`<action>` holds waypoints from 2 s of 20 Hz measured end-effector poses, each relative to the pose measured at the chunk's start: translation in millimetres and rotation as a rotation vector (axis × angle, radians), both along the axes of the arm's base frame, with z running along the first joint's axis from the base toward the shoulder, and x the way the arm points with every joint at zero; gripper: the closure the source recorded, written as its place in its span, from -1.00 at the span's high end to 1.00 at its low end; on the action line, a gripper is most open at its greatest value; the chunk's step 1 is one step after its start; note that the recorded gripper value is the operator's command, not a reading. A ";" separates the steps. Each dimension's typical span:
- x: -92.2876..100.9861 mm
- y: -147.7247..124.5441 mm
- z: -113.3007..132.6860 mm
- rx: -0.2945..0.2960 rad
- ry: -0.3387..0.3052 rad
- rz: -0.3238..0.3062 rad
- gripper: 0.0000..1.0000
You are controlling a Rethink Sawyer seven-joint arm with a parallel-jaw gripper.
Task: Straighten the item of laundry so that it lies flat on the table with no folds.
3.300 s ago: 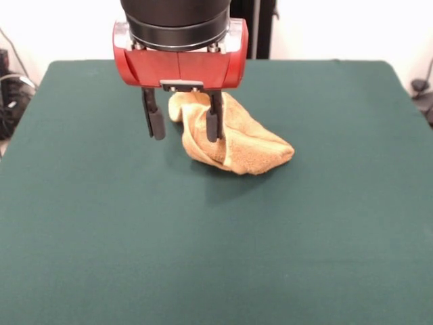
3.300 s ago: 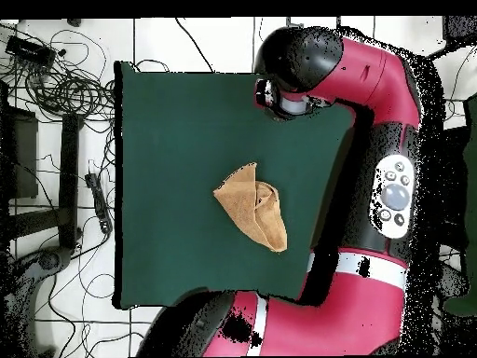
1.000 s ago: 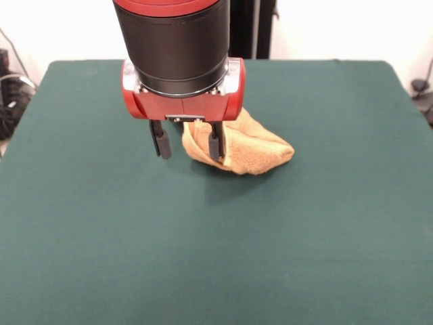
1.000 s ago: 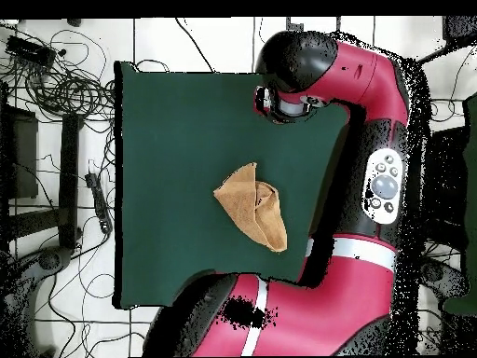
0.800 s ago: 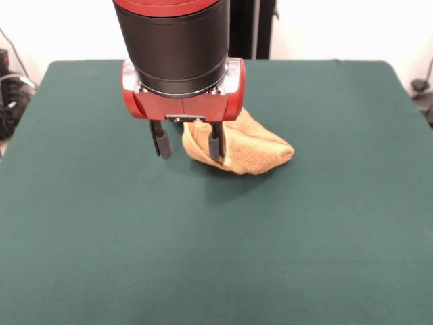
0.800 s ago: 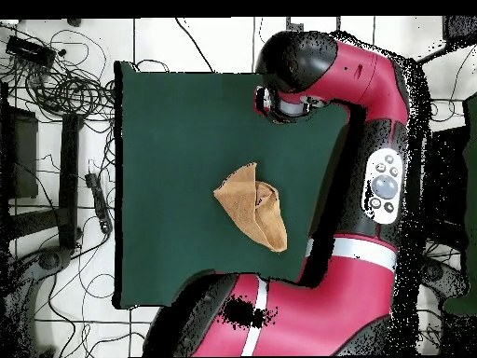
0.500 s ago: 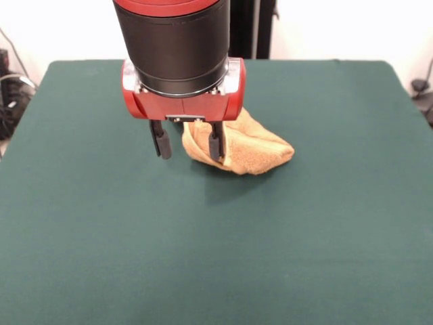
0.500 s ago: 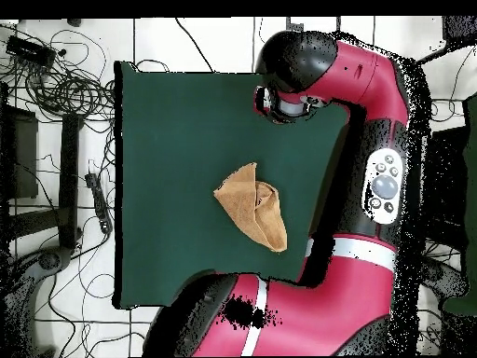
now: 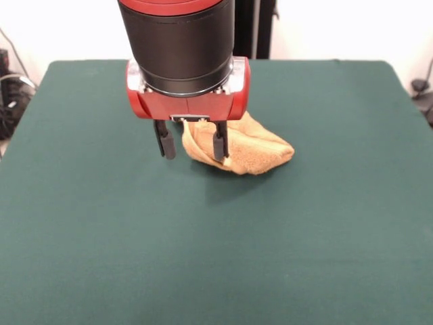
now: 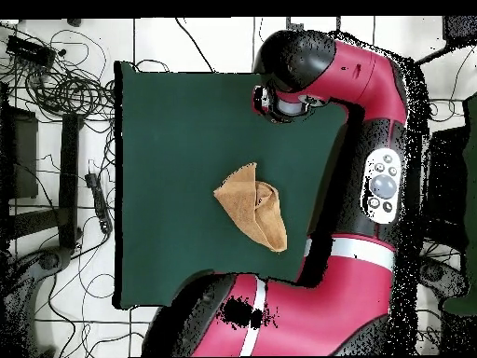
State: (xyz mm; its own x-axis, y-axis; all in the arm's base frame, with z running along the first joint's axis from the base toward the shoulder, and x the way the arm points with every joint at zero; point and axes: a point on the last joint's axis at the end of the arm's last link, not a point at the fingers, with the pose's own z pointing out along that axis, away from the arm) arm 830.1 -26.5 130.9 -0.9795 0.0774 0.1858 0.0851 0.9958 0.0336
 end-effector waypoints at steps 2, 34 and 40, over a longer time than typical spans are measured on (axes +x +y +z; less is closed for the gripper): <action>0.0 0.3 0.0 0.000 0.000 0.000 1.00; 3.6 20.4 5.1 0.036 -0.009 0.004 1.00; 3.6 22.8 5.1 0.036 -0.009 0.006 1.00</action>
State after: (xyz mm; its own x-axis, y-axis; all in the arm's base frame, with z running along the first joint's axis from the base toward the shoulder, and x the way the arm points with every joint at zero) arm 833.8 -3.7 136.0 -0.9816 0.0646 0.1798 0.0783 0.9945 0.0701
